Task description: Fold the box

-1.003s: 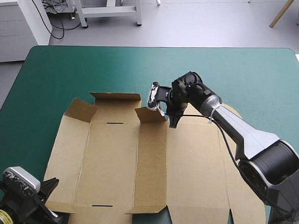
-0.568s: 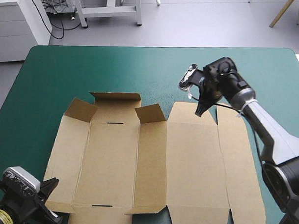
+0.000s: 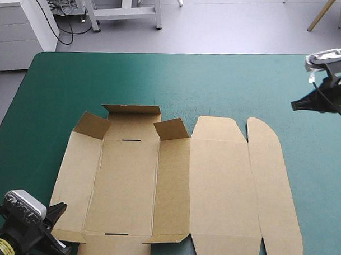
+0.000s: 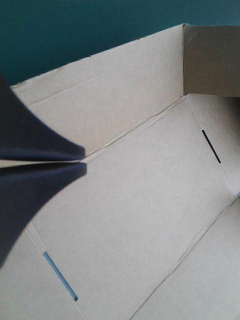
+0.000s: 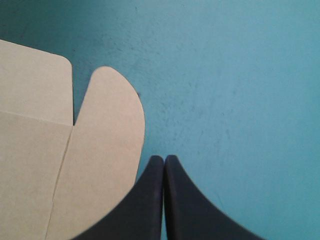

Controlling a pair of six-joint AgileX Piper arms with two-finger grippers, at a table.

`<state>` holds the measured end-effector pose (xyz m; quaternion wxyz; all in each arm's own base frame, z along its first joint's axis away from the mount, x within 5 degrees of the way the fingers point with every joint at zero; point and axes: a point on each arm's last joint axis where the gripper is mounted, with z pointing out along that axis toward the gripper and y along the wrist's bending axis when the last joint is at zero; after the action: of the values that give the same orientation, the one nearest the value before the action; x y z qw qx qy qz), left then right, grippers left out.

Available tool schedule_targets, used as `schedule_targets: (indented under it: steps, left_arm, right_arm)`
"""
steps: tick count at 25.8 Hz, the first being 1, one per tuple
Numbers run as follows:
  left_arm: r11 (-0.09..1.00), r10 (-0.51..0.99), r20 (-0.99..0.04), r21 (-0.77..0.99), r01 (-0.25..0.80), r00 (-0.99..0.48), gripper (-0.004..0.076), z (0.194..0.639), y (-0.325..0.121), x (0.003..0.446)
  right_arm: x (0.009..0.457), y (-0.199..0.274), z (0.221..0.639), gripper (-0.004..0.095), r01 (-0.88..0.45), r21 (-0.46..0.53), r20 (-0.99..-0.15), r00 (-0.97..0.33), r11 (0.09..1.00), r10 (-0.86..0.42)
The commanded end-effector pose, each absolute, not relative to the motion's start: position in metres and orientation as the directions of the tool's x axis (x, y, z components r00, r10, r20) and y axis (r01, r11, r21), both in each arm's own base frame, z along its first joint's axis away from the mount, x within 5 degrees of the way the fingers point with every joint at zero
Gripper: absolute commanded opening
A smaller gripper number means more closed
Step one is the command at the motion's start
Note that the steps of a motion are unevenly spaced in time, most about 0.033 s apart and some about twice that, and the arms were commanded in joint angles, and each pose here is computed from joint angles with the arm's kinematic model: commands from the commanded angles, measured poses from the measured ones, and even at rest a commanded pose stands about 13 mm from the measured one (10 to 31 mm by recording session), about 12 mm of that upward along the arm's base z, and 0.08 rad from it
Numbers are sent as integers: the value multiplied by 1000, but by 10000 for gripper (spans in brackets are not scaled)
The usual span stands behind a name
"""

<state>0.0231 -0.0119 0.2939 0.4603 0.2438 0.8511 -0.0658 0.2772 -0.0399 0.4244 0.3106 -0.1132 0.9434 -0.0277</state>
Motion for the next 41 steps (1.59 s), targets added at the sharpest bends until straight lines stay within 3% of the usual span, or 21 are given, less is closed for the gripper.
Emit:
schedule_targets:
  steps: [1,4,9,14,18,22,26,41]
  left_arm:
    - [876,327,-857,116,468,-398,-10,307,-13,25]
    - [876,327,-857,116,468,-398,-10,307,-13,25]
    - [876,326,-857,114,469,-399,-10,307,-13,25]
    - [884,303,-855,88,459,-421,-10,307,-13,26]
    - [887,325,-817,89,452,-476,-10,303,-13,28]
    - [912,318,-749,74,404,-582,-10,300,-13,38]
    - [911,325,-736,76,405,-594,-10,315,-18,52]
    - [959,246,-604,40,279,-758,-4,358,-51,147]
  right_arm:
    - [238,-50,430,-19,-95,-107,-625,-767,990,-141]
    - [194,-50,404,-19,-10,-67,-607,-793,998,-49]
    - [133,-26,355,-19,-16,-12,-589,-808,1000,-20]
    - [90,-4,325,-19,-30,57,-659,-752,998,15]
    - [79,4,318,-19,-54,74,-707,-707,996,14]
    - [75,5,308,-19,-59,75,-704,-710,995,11]
    - [74,8,305,-19,-75,103,-697,-717,992,18]
    - [79,10,290,-19,-148,57,-712,-700,987,-64]
